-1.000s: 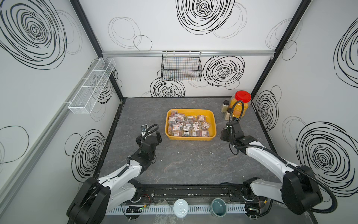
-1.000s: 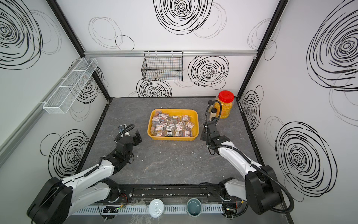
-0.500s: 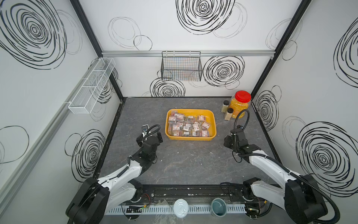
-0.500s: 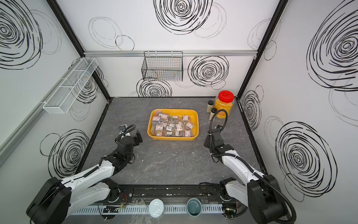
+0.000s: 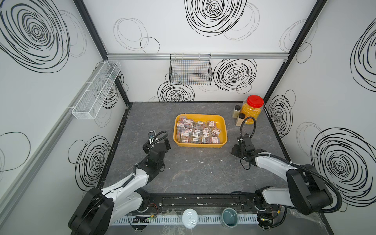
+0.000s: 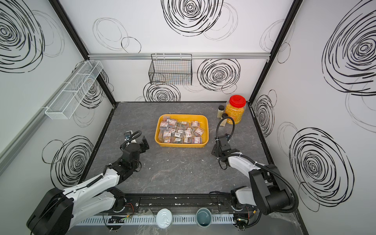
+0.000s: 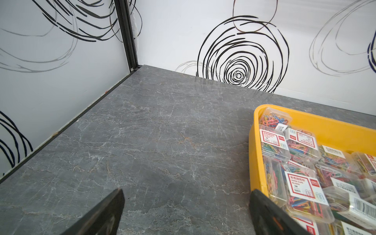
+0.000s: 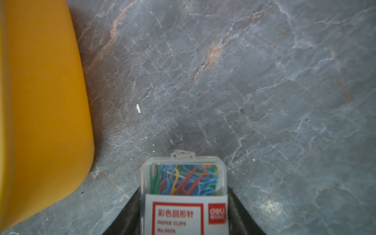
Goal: Take the paper clips out of the storage box
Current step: Move the storage box to the center of the board.
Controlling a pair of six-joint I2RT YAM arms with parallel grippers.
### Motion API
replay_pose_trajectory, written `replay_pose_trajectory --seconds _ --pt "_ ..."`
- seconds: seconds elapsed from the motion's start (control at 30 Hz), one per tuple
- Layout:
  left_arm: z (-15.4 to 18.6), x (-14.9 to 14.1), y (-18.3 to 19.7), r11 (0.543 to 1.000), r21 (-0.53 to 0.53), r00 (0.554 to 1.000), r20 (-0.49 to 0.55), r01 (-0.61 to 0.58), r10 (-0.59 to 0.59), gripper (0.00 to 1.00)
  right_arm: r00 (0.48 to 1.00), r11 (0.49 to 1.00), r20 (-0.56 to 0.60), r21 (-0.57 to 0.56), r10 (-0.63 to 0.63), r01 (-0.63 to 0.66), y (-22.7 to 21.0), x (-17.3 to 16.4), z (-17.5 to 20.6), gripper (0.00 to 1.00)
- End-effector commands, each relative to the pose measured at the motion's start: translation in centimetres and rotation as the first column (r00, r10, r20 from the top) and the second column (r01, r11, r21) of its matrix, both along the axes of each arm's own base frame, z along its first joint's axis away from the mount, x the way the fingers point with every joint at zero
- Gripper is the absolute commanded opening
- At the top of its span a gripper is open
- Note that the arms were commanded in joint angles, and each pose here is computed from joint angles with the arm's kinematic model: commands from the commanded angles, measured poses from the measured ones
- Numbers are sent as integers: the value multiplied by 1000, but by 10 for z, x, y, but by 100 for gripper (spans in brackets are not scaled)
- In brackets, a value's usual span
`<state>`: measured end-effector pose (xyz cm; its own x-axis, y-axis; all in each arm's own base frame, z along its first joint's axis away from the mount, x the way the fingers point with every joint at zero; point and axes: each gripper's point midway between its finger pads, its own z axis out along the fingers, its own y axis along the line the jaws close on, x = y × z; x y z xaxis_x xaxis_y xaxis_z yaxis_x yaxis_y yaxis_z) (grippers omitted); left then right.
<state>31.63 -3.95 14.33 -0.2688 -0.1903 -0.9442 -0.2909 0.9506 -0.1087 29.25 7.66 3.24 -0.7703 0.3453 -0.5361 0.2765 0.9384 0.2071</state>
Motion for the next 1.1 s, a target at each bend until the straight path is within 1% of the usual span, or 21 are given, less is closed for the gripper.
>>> replay_pose_trajectory --seconds 0.0,0.1,0.23,0.4,0.57,0.7,0.87,1.07 --pt "9 2 1 1000 -16 999 32 -17 17 99 998 999 59 -33 -35 37 6 1 18 25" --pt "9 2 1 1000 -16 999 34 -16 16 99 997 999 76 -40 7 -4 27 -11 21 27" --pt "8 2 1 1000 -15 999 31 -14 14 99 996 998 73 -43 43 -40 45 -25 14 26" --pt "9 2 -1 1000 -18 999 36 -1 2 99 993 995 70 -27 99 -97 67 -27 12 26" --pt "9 4 -1 1000 -14 999 32 -6 6 99 983 986 74 2 165 -166 90 -18 9 27" --pt "9 3 -2 1000 -12 1000 30 -3 3 99 982 985 79 -9 172 -172 99 -4 6 27" --pt "10 3 -1 1000 -13 999 34 -8 8 99 977 979 79 31 199 -201 117 16 2 27" --pt "9 3 -1 1000 -12 999 31 -13 13 99 979 979 71 51 193 -197 122 39 -4 25"
